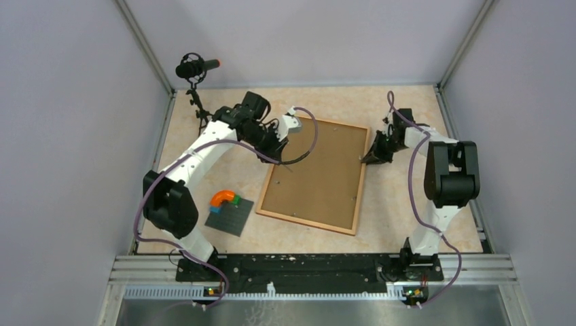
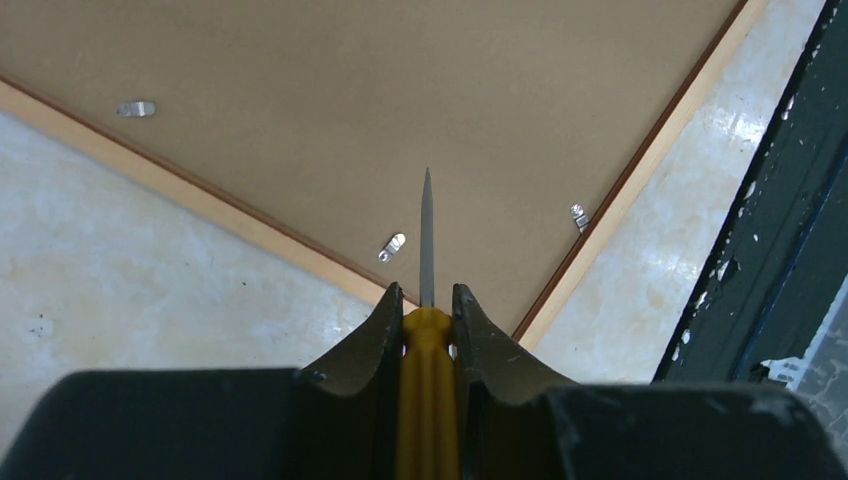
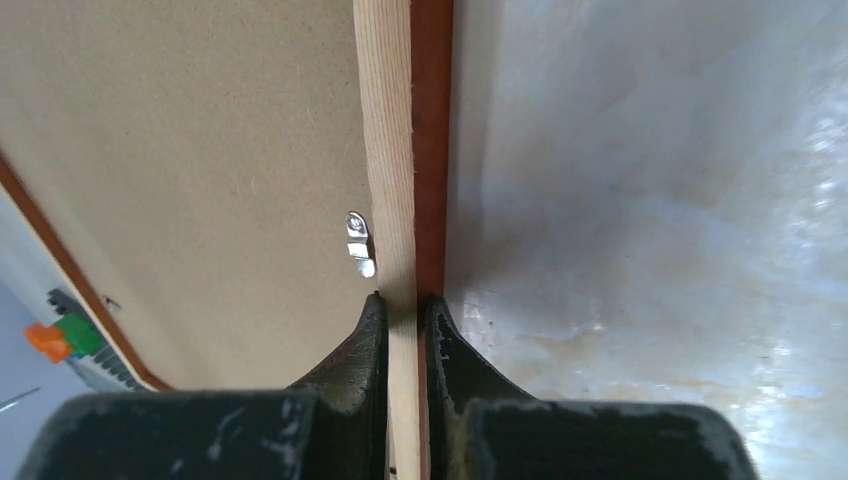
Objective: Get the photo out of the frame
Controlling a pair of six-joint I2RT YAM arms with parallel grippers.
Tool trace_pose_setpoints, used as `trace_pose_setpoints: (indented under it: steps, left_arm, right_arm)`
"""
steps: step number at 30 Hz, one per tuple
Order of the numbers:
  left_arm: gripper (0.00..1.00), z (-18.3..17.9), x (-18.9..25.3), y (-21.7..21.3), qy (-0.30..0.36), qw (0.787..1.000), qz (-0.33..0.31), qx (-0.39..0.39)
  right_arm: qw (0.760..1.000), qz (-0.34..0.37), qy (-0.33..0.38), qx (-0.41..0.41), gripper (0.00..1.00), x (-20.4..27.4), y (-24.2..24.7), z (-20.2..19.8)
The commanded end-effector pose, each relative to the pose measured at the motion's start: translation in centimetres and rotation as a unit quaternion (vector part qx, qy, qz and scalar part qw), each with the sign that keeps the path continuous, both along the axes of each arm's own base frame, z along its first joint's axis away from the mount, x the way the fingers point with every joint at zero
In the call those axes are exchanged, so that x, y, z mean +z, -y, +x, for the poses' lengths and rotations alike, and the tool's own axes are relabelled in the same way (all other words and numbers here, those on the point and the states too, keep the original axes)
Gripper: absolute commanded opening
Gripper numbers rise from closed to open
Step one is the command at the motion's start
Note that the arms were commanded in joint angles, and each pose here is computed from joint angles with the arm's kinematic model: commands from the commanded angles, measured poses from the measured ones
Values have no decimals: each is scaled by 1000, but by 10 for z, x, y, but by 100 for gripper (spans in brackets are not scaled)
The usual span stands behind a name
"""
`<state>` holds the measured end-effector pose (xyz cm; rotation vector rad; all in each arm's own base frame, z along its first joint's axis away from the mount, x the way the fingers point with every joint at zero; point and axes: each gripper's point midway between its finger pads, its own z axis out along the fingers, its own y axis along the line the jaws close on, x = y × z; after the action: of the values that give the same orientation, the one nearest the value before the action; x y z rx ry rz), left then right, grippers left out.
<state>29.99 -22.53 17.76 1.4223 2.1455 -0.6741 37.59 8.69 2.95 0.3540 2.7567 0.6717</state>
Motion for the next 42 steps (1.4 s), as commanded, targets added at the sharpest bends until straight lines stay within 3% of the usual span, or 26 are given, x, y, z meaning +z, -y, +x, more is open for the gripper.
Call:
trace_pose_setpoints:
  steps: [1,4,7,10,15,24,42]
  left_arm:
    - [0,-17,-4,4,18,998,6,-67]
    - [0,-35,-12,6,12,994,20,-103]
    - [0,-59,-18,8,8,988,33,-151]
    - [0,-83,-26,8,6,979,46,-200]
    - [0,-111,-41,2,2,965,80,-250]
    - [0,-122,-46,6,-6,960,115,-254]
    - [0,-118,-56,20,-1,965,149,-216]
  right_arm:
    - [996,84,8,-17,8,26,-29,-3]
    - [994,105,20,9,22,37,-36,-10]
    - [992,109,41,56,48,52,-38,-12]
    - [989,96,67,88,54,66,-36,-9]
    - [989,53,96,95,55,71,-25,11]
    - [990,-6,125,66,57,70,-15,61]
    - [990,-69,106,68,53,35,-22,63]
